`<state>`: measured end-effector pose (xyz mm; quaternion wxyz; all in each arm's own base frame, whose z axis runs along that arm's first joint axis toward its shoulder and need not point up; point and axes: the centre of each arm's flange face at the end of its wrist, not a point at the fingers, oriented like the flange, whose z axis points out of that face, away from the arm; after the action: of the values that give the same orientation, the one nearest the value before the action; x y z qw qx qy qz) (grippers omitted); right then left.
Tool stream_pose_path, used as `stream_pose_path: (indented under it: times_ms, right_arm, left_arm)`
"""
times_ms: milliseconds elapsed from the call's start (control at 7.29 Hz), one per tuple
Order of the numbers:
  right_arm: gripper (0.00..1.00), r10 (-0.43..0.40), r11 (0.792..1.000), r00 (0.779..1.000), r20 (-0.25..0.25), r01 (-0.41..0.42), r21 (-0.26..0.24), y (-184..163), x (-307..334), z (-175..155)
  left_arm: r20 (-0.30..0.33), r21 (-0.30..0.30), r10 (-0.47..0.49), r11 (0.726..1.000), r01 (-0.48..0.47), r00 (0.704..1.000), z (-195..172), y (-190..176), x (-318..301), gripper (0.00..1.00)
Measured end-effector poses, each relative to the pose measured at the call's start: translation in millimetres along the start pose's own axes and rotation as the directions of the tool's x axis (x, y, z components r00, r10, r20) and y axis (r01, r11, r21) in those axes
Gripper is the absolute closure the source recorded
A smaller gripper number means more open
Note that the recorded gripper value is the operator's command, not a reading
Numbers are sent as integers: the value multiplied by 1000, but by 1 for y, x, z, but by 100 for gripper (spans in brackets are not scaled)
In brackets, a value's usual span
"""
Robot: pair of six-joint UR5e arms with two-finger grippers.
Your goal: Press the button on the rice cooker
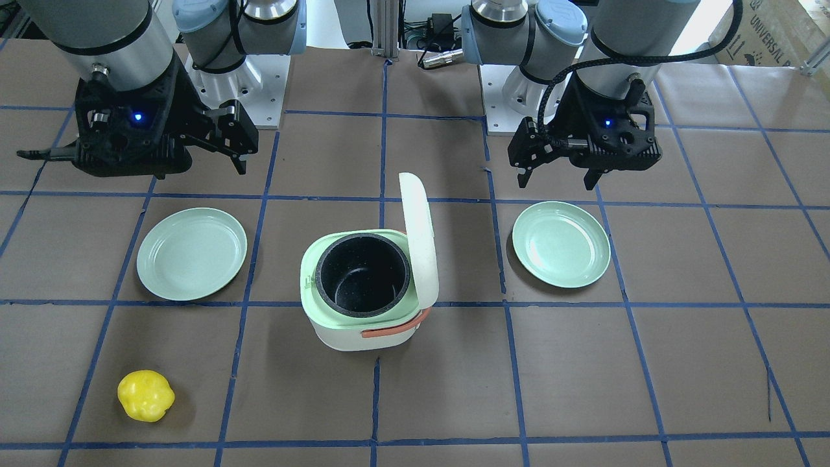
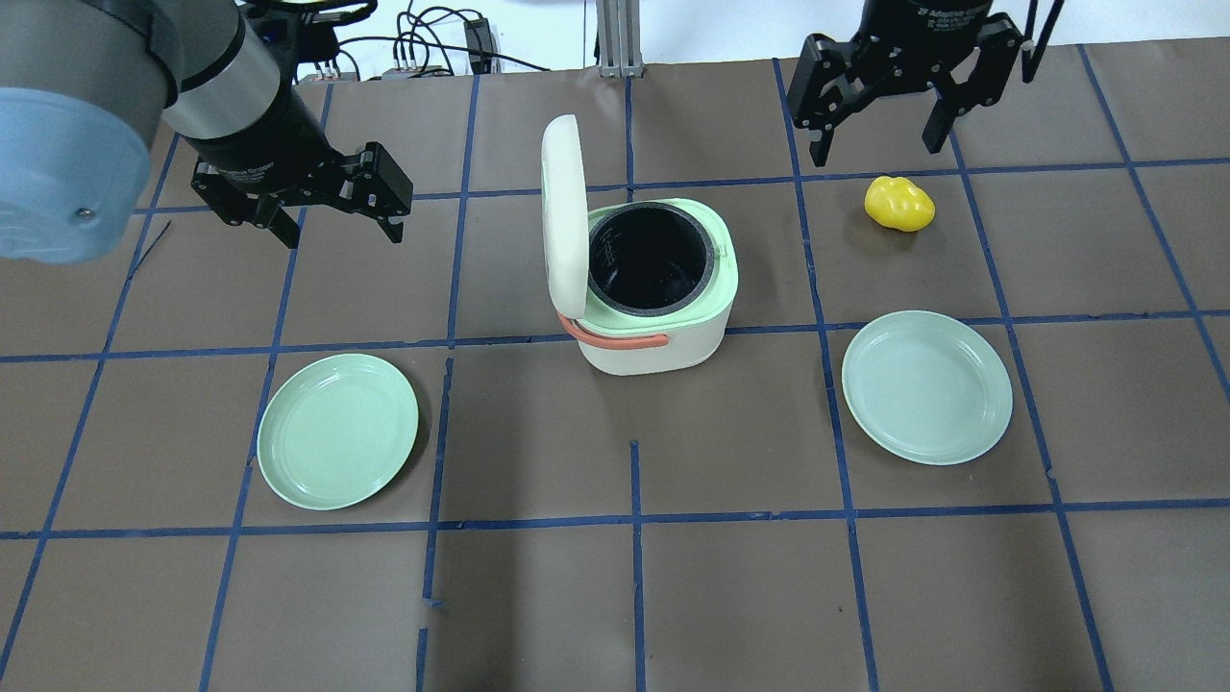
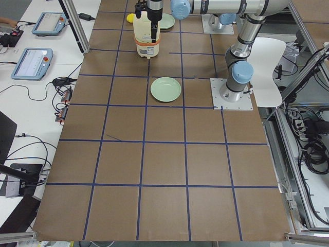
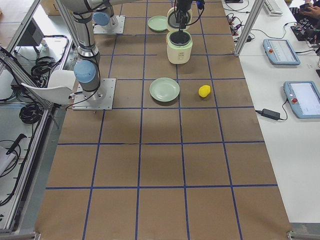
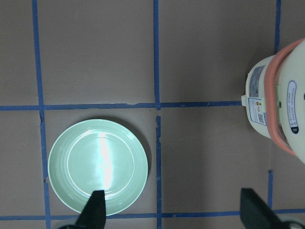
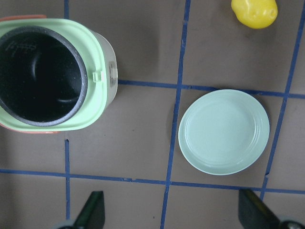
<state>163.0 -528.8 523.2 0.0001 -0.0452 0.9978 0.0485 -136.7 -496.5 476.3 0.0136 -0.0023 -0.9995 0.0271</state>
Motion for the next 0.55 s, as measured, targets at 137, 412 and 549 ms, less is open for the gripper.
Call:
stream_pose_path:
  times_ms: [137, 412, 549]
  right_arm:
    - [0, 12, 1000, 1000, 1, -12, -8, 18, 7, 5]
    - [0, 39, 999, 999, 7, -39, -28, 42, 19, 17]
    - [0, 45, 999, 999, 10, -45, -30, 49, 21, 19]
  left_arm:
    - [-3, 0, 2, 1000, -2, 1000, 0, 0, 0, 0]
    - [-3, 0, 9, 1000, -9, 1000, 1, 0, 0, 0]
    - [-3, 0, 9, 1000, -9, 1000, 1, 0, 0, 0]
